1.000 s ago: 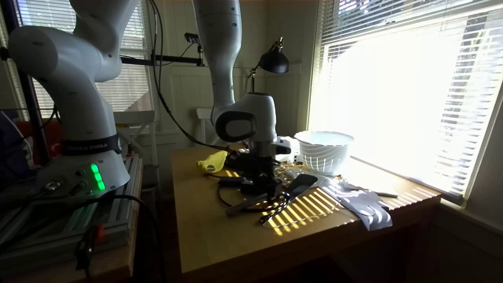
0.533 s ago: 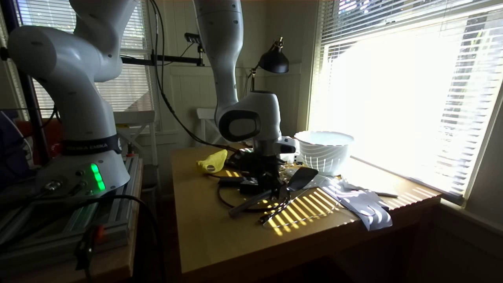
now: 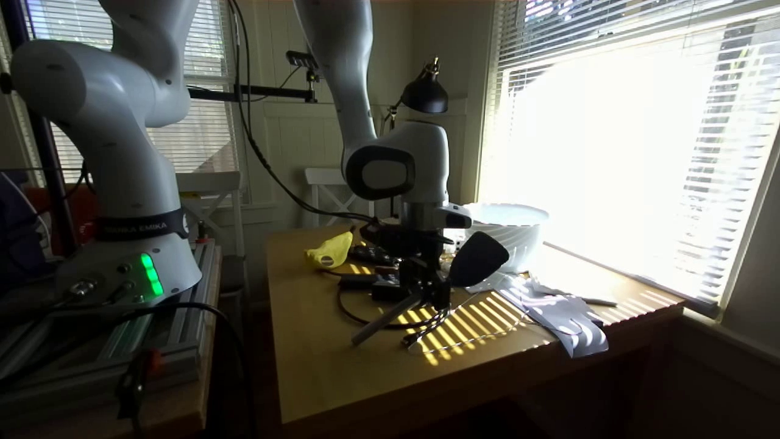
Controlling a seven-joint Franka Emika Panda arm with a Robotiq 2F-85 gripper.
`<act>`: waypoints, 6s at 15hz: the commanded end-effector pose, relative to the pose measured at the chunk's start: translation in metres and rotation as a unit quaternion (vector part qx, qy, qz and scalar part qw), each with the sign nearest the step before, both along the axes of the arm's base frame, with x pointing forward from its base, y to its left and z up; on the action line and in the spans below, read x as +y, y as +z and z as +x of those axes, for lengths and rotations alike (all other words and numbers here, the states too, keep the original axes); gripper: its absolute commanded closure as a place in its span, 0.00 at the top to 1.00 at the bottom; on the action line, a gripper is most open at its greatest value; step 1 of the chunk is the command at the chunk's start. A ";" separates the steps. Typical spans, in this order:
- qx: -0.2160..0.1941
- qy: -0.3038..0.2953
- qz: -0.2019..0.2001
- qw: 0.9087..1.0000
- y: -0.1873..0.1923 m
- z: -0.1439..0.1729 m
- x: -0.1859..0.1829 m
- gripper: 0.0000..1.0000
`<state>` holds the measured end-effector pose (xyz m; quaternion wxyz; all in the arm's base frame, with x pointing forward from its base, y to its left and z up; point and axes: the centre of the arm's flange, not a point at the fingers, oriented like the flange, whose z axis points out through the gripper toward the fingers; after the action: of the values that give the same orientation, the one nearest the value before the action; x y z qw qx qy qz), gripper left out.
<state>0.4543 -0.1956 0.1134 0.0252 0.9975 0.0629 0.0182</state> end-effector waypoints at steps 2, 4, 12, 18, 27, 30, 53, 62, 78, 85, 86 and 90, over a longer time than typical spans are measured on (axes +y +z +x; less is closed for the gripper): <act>0.035 0.012 -0.013 0.999 0.012 0.000 0.005 0.39; 0.043 0.015 -0.011 0.999 0.009 -0.001 0.010 0.53; 0.056 0.044 0.001 0.997 -0.005 -0.004 0.020 1.00; 0.065 0.060 0.001 0.996 -0.018 -0.003 0.026 1.00; 0.069 0.052 -0.002 0.996 -0.027 0.011 0.024 0.40; 0.066 0.043 -0.013 0.997 -0.030 0.015 0.021 0.19; 0.215 0.293 -0.066 0.929 0.054 0.007 -0.020 0.06; 0.219 0.310 -0.077 0.922 0.055 0.001 -0.032 0.06; 0.281 0.377 -0.131 0.873 0.155 0.124 -0.038 0.23; 0.330 0.411 -0.166 0.833 0.133 0.156 -0.007 0.06; 0.339 0.418 -0.167 0.826 0.126 0.163 0.003 0.06; 0.365 0.428 -0.145 0.814 0.098 0.193 0.032 0.06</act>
<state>0.6121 -0.1702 0.2284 0.1392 0.7993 0.4906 -0.3178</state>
